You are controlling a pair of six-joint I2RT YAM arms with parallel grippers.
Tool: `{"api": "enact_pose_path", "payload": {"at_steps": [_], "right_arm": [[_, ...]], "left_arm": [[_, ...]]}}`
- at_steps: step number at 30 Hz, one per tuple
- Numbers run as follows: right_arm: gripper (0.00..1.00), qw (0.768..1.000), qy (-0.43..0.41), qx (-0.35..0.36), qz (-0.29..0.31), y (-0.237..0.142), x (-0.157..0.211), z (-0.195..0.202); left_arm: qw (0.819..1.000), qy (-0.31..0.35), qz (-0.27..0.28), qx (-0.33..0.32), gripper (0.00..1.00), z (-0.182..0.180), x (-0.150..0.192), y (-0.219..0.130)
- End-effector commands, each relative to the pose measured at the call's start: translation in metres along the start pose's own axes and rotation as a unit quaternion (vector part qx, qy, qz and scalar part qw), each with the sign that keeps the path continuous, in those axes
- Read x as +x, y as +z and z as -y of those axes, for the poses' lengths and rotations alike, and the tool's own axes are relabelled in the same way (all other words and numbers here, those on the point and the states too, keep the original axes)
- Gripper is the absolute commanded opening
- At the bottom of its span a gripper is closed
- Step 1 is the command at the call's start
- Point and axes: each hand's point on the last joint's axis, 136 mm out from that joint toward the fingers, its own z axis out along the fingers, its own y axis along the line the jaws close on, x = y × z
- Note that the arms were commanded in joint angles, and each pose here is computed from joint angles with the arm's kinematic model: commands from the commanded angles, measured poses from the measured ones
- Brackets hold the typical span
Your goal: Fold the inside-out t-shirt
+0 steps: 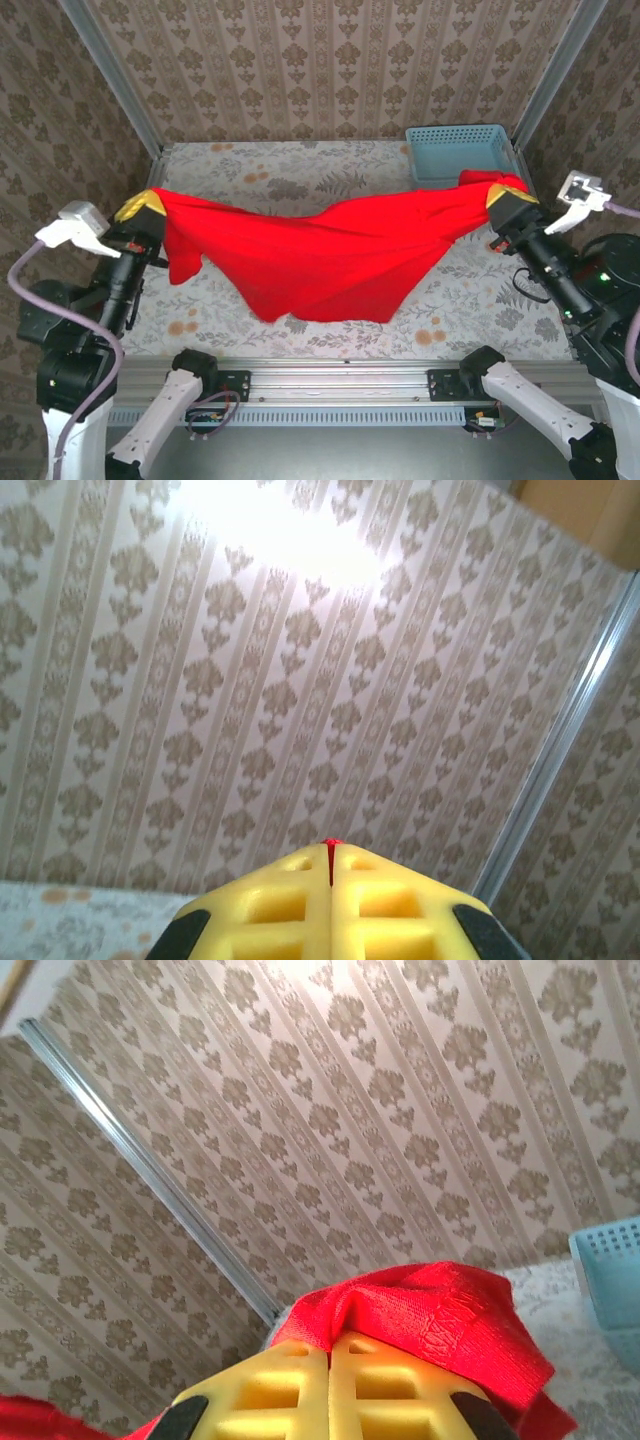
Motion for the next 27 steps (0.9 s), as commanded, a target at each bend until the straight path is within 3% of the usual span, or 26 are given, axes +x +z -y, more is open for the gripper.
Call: {"api": "enact_pose_path", "payload": {"at_steps": [1,6,12,21,27], "right_arm": [[0.00,0.999,-0.025,0.038,0.006,0.012,-0.005,0.010],[0.00,0.984,-0.095,0.149,-0.006,0.075,0.011,0.046],[0.00,0.961,-0.126,0.233,-0.074,0.170,0.079,0.106],[0.00,0.925,-0.091,0.313,-0.198,0.278,0.206,0.226],[0.00,0.917,-0.071,0.322,-0.226,0.327,0.235,0.259]], "left_arm": [[0.999,0.025,-0.024,-0.037,0.00,-0.015,0.013,0.035],[0.983,0.058,-0.105,-0.137,0.00,-0.065,0.072,0.108],[0.955,0.069,-0.217,-0.192,0.00,-0.129,0.184,0.183],[0.909,0.022,-0.337,-0.245,0.00,-0.236,0.333,0.244],[0.897,0.001,-0.364,-0.251,0.00,-0.268,0.374,0.275]]}}
